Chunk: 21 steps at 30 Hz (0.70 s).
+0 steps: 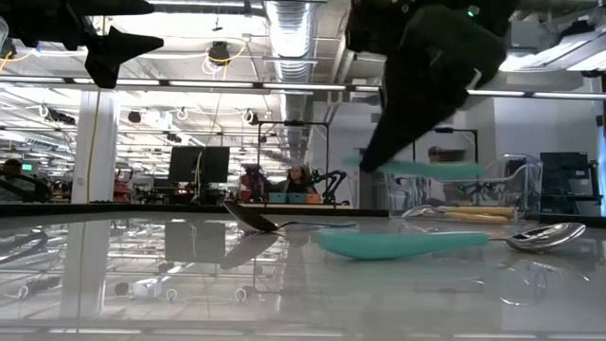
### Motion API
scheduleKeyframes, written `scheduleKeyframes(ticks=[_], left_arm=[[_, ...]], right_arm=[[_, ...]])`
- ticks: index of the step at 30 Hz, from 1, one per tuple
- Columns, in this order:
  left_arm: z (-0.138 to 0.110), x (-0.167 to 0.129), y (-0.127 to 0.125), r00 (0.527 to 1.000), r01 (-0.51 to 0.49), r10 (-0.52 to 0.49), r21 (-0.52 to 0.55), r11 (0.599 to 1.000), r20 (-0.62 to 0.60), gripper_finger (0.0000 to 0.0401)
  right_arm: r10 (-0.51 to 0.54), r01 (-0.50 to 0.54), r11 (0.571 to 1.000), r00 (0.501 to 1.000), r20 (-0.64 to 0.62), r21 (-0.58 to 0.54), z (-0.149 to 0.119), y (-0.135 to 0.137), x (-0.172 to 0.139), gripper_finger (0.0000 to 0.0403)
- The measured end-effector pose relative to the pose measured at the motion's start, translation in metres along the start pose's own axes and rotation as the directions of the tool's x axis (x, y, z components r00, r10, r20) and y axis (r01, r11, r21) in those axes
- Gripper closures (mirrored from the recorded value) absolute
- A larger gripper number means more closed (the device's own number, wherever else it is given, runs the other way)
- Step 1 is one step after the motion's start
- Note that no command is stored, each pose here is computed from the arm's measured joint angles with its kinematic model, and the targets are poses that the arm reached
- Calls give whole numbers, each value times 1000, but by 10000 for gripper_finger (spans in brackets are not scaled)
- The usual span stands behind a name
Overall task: Sort silverware by color (type)
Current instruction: Put the green spoon into the bottom right transparent bin
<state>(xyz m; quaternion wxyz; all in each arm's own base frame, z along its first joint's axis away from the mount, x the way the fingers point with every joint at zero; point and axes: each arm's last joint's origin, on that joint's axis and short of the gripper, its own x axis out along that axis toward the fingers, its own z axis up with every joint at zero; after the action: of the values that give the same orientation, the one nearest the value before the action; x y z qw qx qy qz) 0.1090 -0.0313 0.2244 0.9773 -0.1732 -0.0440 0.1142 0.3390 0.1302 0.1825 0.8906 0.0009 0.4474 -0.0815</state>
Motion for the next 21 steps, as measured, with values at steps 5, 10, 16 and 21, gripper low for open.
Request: scheduleKeyframes(ticks=[5,10,16,21], left_arm=[[0,0,0,1000,-16,16,0,1000,5,175],[0,0,1,999,-31,31,-1,1000,10,175],[0,0,1,999,-38,38,-8,999,13,175],[0,0,1,999,-40,40,-10,999,14,175]], right_arm=[[-19,22,999,994,111,-26,18,-16,-32,320],[-11,24,997,984,177,-71,28,-30,-64,320],[9,16,989,986,168,-149,22,-38,-99,320],[102,-84,986,988,120,-143,10,-34,-125,320]])
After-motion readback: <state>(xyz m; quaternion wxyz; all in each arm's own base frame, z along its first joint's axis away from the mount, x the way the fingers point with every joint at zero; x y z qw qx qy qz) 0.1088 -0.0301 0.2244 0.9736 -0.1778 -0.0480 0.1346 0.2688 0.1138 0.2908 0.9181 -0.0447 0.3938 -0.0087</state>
